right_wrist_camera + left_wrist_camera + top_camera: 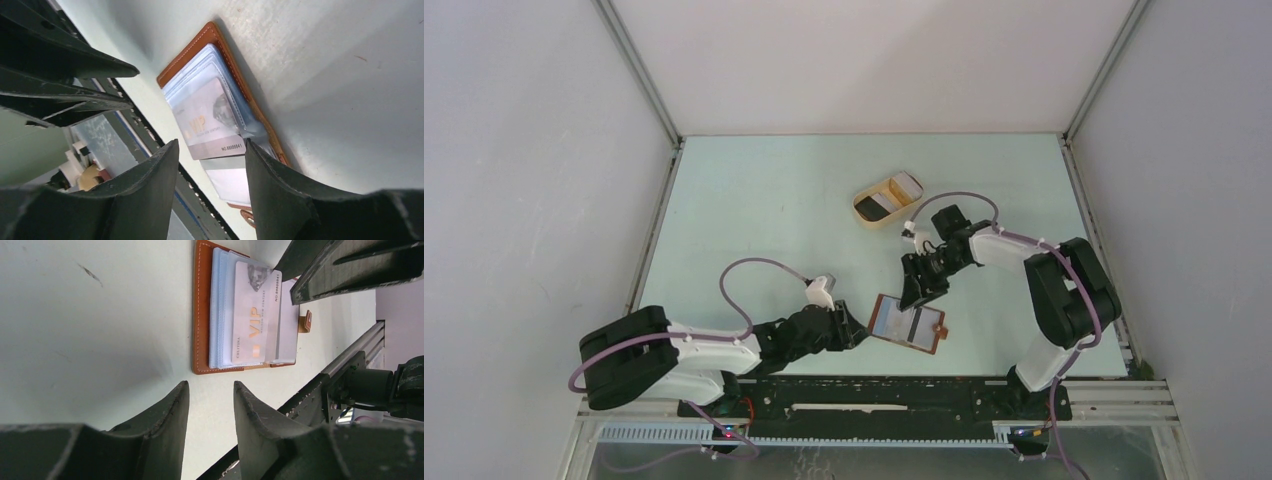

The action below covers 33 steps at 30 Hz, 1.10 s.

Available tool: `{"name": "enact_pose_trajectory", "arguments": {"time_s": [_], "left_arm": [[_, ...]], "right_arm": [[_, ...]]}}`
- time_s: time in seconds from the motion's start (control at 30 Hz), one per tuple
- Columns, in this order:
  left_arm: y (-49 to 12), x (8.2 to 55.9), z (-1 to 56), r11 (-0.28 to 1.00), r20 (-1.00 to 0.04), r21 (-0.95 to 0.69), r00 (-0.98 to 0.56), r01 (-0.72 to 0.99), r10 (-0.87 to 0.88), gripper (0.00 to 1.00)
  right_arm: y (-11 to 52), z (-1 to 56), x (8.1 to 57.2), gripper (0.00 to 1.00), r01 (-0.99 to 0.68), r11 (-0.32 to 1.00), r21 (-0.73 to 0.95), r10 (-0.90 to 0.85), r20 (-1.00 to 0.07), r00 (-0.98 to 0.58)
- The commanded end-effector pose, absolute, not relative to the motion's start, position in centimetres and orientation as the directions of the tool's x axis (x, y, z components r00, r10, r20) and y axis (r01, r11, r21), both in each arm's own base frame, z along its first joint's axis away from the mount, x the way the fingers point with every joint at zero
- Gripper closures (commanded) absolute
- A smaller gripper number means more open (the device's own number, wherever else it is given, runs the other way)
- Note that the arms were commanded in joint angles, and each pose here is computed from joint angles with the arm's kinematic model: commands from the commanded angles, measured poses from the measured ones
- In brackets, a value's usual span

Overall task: Put the credit cards into the card holder
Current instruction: Insert the credit card into the card holder.

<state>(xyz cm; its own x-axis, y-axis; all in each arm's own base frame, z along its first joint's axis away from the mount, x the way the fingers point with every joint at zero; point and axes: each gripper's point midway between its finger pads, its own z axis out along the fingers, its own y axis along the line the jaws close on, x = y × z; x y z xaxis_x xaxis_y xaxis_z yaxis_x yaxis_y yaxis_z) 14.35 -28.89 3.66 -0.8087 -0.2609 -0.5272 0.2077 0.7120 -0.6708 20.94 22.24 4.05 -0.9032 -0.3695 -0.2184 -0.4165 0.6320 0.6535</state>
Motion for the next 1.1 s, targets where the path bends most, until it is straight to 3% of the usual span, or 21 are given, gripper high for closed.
{"name": "enact_pose_trajectory", "arguments": {"time_s": [0.0, 0.13, 0.33, 0.4, 0.5, 0.6, 0.83, 1.07], "left_arm": [[-28.7, 14.7, 4.1, 0.709, -0.567, -0.662, -0.781, 0.242, -0.263, 0.57], [-28.8, 14.8, 4.3, 0.708, -0.57, -0.662, -0.778, 0.245, -0.264, 0.57], [-28.8, 14.9, 4.3, 0.709, -0.577, -0.66, -0.773, 0.249, -0.265, 0.57], [-28.9, 15.0, 4.3, 0.712, -0.582, -0.655, -0.77, 0.253, -0.261, 0.57], [-29.0, 15.2, 4.4, 0.716, -0.589, -0.649, -0.765, 0.257, -0.259, 0.57], [-29.1, 15.6, 4.7, 0.723, -0.604, -0.639, -0.753, 0.263, -0.26, 0.58], [-29.2, 16.5, 5.4, 0.74, -0.649, -0.606, -0.719, 0.291, -0.249, 0.6], [-29.7, 17.0, 4.9, 0.751, -0.653, -0.59, -0.722, 0.295, -0.23, 0.61]], "right_arm": [[22.8, 6.4, 21.4, 0.41, -0.391, 0.558, 0.732, -0.349, -0.221, -0.911], [22.4, 6.2, 21.6, 0.44, -0.336, 0.558, 0.759, -0.323, -0.175, -0.93], [21.0, 7.0, 23.2, 0.51, -0.379, 0.587, 0.715, -0.292, -0.249, -0.923], [21.0, 7.8, 23.2, 0.59, -0.44, 0.56, 0.702, -0.319, -0.307, -0.897], [21.1, 8.4, 22.8, 0.79, -0.536, 0.517, 0.667, -0.379, -0.383, -0.842], [21.1, 8.4, 22.5, 0.88, -0.591, 0.501, 0.632, -0.425, -0.415, -0.804], [21.4, 6.4, 21.5, 0.87, -0.543, 0.527, 0.653, -0.468, -0.311, -0.827], [21.7, 5.3, 20.6, 0.64, -0.47, 0.532, 0.704, -0.463, -0.223, -0.858]]}}
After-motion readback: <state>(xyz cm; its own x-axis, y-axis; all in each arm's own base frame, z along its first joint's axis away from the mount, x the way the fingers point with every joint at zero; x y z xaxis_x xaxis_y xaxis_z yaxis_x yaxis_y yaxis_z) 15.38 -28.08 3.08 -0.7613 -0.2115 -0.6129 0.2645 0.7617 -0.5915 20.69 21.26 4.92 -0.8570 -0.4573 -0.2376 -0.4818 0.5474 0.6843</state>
